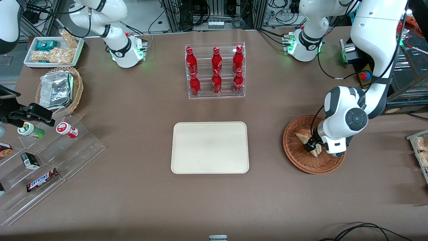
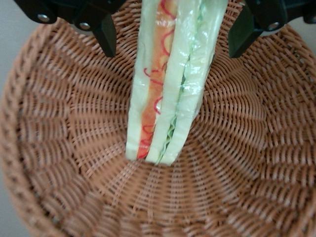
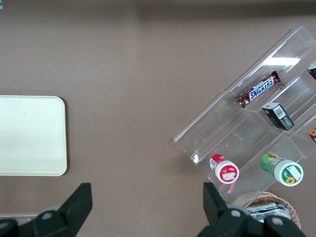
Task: Place sandwich from basket to tray
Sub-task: 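Lower the left gripper around the sandwich wedge and close it, then lift the sandwich and carry it with the left gripper over the tray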
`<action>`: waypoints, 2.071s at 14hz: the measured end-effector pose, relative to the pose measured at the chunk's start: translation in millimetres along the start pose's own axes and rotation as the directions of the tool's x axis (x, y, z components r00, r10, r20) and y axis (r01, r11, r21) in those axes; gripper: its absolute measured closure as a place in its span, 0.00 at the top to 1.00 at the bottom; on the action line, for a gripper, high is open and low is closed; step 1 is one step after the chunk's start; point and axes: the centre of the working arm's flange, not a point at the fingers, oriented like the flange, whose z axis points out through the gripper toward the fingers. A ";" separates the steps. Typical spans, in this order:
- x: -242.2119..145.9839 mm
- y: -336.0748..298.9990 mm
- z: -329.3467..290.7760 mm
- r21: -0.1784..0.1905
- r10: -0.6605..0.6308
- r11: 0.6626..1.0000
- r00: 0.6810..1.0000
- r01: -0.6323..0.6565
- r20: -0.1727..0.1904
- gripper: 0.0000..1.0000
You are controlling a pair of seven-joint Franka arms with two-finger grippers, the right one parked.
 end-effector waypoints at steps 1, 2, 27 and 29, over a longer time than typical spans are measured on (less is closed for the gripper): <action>-0.7 0.5 5.8 0.006 0.000 1.000 1.000 0.000 0.005 0.95; -0.7 0.6 9.3 0.009 -0.003 1.000 1.000 0.003 0.008 0.95; -391.8 209.4 8.9 0.079 0.670 0.742 0.740 -0.665 -0.062 0.17; -390.5 221.3 23.1 0.073 0.689 0.724 0.722 -0.686 -0.057 0.17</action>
